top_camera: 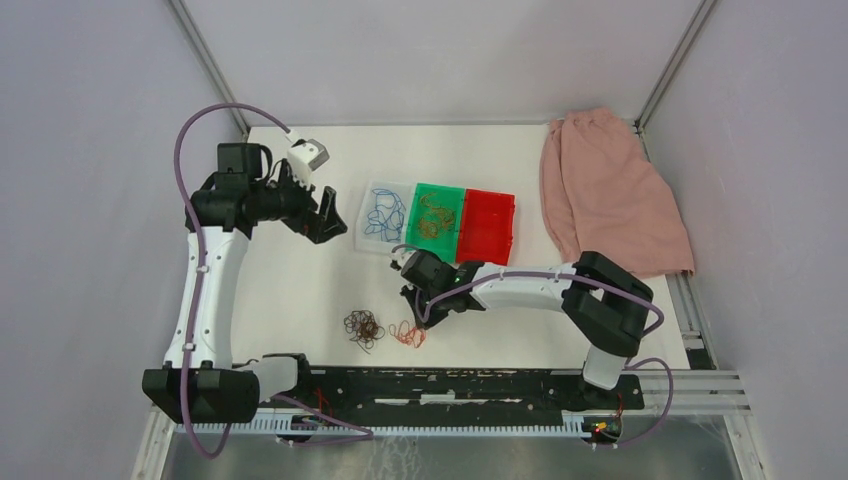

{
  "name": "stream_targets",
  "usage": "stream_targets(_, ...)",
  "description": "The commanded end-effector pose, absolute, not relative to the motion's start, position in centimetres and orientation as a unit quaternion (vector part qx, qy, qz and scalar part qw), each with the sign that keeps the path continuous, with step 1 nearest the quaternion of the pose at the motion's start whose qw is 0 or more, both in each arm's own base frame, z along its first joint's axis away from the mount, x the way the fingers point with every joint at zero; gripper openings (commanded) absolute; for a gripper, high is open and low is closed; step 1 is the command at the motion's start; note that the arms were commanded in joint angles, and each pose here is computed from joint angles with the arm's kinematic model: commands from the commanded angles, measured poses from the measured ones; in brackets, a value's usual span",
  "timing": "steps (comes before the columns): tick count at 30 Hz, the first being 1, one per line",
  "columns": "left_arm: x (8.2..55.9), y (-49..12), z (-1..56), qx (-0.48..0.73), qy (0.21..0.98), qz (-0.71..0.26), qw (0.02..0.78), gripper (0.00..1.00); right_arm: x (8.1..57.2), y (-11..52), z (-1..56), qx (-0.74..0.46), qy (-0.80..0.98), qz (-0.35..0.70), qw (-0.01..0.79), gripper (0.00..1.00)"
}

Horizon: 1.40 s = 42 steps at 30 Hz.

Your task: Untangle the cables

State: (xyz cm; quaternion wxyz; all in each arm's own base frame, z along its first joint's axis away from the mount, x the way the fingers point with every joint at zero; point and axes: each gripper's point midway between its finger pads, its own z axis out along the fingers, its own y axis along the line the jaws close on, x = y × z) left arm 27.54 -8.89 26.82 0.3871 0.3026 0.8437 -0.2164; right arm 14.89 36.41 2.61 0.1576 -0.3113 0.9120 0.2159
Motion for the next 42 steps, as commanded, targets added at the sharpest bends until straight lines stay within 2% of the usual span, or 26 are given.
stream_targets(1,27.1,-8.8,26.9,0.332,0.826,-0.205,0.407,0.99,16.2,37.7,7.2,-0.302,0.896,0.248,0.210,0.03)
stream_targets(2,27.1,-8.6,26.3,0.334,0.829,-0.201,0.402,0.99,16.3,37.6,8.0,-0.300,0.894,0.252,0.217,0.00)
stream_targets(6,26.8,-8.1,24.3,0.347,0.833,-0.189,0.388,0.99,17.6,36.9,11.4,-0.285,0.888,0.261,0.248,0.00)
stream_targets(11,25.6,-7.8,21.9,0.377,0.830,-0.181,0.369,0.99,21.6,35.1,15.6,-0.251,0.884,0.258,0.298,0.00)
stream_targets(19,25.3,-6.7,20.0,0.371,0.840,-0.147,0.367,0.99,31.6,31.6,20.6,-0.199,0.876,0.156,0.411,0.00)
stream_targets(26,27.2,-4.1,21.5,0.326,0.847,-0.059,0.415,0.99,37.8,30.3,20.0,-0.174,0.878,0.055,0.443,0.01)
stream_targets(29,26.2,-4.9,20.9,0.333,0.847,-0.082,0.406,0.99,39.5,29.7,19.5,-0.165,0.875,0.013,0.454,0.10)
stream_targets(30,25.7,-5.3,20.6,0.339,0.846,-0.096,0.399,0.99,39.8,29.5,19.7,-0.161,0.874,0.007,0.459,0.15)
stream_targets(31,25.2,-5.7,20.2,0.348,0.844,-0.110,0.392,0.99,39.9,29.4,20.0,-0.156,0.871,0.004,0.466,0.24)
stream_targets(37,21.2,-7.2,15.9,0.441,0.821,-0.174,0.319,0.97,38.9,29.5,21.6,-0.149,0.858,0.046,0.489,0.51)
stream_targets(42,19.5,-7.3,13.2,0.488,0.803,-0.190,0.283,0.93,36.0,30.6,22.5,-0.160,0.850,0.126,0.486,0.60)
